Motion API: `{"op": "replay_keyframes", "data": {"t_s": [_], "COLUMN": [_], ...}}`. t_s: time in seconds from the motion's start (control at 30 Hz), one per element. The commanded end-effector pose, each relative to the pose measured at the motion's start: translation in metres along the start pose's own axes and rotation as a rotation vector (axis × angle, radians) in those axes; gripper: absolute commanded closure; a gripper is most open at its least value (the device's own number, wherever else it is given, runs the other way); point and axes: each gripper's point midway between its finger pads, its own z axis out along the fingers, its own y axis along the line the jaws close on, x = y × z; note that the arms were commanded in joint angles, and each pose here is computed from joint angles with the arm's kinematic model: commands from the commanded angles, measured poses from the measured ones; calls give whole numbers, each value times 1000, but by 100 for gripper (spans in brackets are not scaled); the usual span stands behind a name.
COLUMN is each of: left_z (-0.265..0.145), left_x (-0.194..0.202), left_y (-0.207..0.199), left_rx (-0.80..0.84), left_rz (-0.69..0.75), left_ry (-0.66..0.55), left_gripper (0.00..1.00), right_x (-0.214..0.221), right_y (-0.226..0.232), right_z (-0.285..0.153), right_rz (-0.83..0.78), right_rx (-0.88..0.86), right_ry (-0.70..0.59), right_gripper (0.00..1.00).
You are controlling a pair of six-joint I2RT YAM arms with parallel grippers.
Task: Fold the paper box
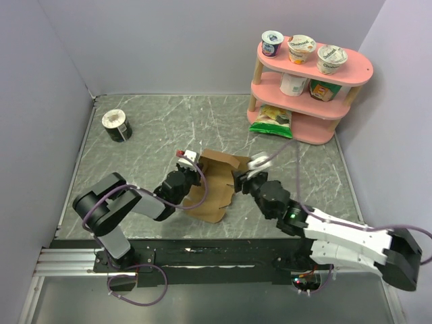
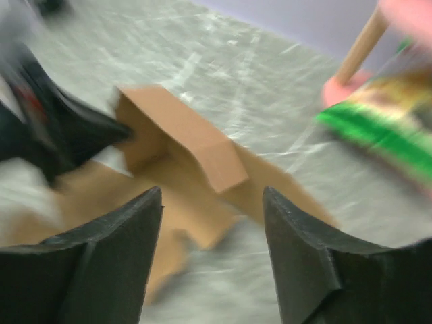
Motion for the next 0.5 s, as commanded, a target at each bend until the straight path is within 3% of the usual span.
{"op": "replay_keyframes", "data": {"t_s": [0.0, 0.23, 0.3, 0.37, 0.47], "left_z": [-2, -10, -11, -13, -17], "left_x": [-13, -1, 0, 2, 4], "left_y": [9, 10, 8, 10, 10], "left_rx": [-92, -189, -198, -216, -219], "left_rz": [51, 19, 9, 6, -8], "left_ry": [-33, 0, 3, 6, 3], "left_gripper": [96, 96, 96, 96, 96], "right_x": [-21, -29, -38, -30, -19], "right_y": [10, 51, 68, 80, 90], "right_z": [-26, -6, -1, 9, 22], "right_rz": [716, 1255, 1299, 1352, 1389], "right_rx": [32, -18, -59, 6, 54], "right_ry": [91, 133, 183, 284, 325], "right_gripper": [35, 34, 34, 33, 32]}}
